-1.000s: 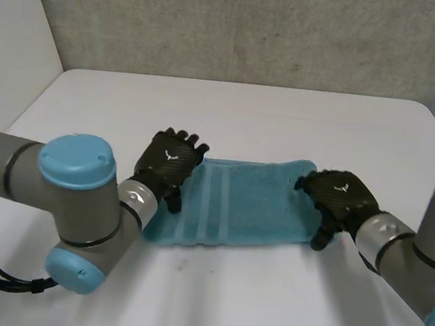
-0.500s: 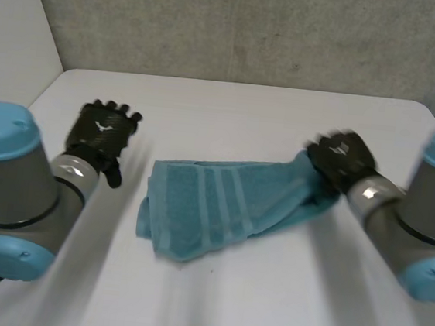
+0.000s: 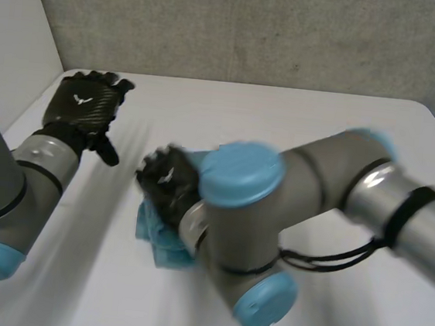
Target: Fold the laundry
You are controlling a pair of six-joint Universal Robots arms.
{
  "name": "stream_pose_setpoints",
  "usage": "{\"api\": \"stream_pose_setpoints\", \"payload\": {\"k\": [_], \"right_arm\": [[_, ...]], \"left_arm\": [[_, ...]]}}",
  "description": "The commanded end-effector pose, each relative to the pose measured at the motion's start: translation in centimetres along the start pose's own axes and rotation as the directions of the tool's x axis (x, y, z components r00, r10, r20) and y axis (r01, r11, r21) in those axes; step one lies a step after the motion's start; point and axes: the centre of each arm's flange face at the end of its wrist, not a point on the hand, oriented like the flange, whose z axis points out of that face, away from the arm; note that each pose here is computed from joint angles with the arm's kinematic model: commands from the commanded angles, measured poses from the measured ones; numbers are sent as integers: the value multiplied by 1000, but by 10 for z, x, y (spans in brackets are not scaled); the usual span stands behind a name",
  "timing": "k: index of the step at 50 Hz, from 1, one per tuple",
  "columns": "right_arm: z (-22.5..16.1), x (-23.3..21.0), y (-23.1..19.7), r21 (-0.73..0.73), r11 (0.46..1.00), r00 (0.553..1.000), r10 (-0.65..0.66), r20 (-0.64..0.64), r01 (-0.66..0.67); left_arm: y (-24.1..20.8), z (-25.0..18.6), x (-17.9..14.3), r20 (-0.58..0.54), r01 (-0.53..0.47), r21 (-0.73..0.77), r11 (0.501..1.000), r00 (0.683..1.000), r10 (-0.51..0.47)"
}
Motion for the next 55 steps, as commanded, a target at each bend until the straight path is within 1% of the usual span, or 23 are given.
{"api": "stream_pose_setpoints", "payload": {"k": [1,4,6,7,8,9,10,12,13,15,16,20,22,26,29,31,34,36,39,42,46,51,55], "right_arm": [[-28,78,-8,72,930,922,367,-123,-360],[-27,91,4,63,899,890,438,-128,-434],[-26,98,10,58,879,869,476,-135,-473],[-25,104,18,46,864,852,503,-141,-502],[-25,104,18,46,863,852,504,-141,-503],[-22,104,25,29,856,845,514,-144,-516],[-16,102,42,-18,841,834,532,-148,-540],[-2,91,71,-116,815,822,550,-150,-567],[0,89,75,-138,809,819,553,-150,-571],[3,87,81,-161,801,817,557,-151,-576],[7,83,94,-223,778,810,565,-157,-587],[9,81,98,-277,761,809,566,-156,-586],[9,82,97,-278,762,810,565,-157,-585],[7,93,79,-220,786,816,556,-155,-577],[-14,131,24,-36,835,825,535,-184,-549],[-25,151,9,35,845,819,527,-228,-534],[-64,190,-24,184,862,783,506,-362,-472],[-82,204,-36,235,867,759,499,-418,-440],[-121,232,-49,308,880,693,474,-543,-361],[-141,244,-48,309,897,667,443,-599,-317],[-151,247,-44,291,908,655,420,-628,-303],[-151,246,-41,274,910,658,414,-629,-310],[-151,245,-42,268,912,670,410,-619,-310]], "left_arm": [[-4,6,49,-146,88,0,996,985,-87],[2,5,57,-168,110,-44,993,979,-116],[22,6,70,-191,144,-157,977,966,-173],[28,6,71,-189,152,-190,970,964,-188],[28,6,71,-189,152,-190,970,964,-188],[45,7,75,-180,158,-275,948,961,-213],[51,7,76,-174,158,-306,939,960,-218],[59,7,76,-154,160,-347,924,962,-224],[66,7,73,-123,158,-377,912,968,-219],[68,8,70,-105,157,-386,909,971,-213],[71,8,65,-62,156,-397,905,979,-196],[72,8,58,-22,150,-403,903,985,-174],[71,8,57,-20,150,-402,903,985,-173],[45,4,47,-17,156,-359,920,985,-174],[18,1,42,-26,168,-303,938,983,-184],[1,0,37,-27,178,-260,949,981,-192],[-42,-7,24,-26,199,-149,969,978,-205],[-59,-9,15,-12,206,-101,973,978,-208],[-92,-18,-17,47,220,1,976,974,-220],[-105,-25,-28,26,232,32,972,972,-233],[-107,-27,-31,-34,240,30,970,970,-239],[-106,-26,-33,-32,283,25,959,959,-282],[-108,-26,-33,-36,304,31,952,952,-303]]}}
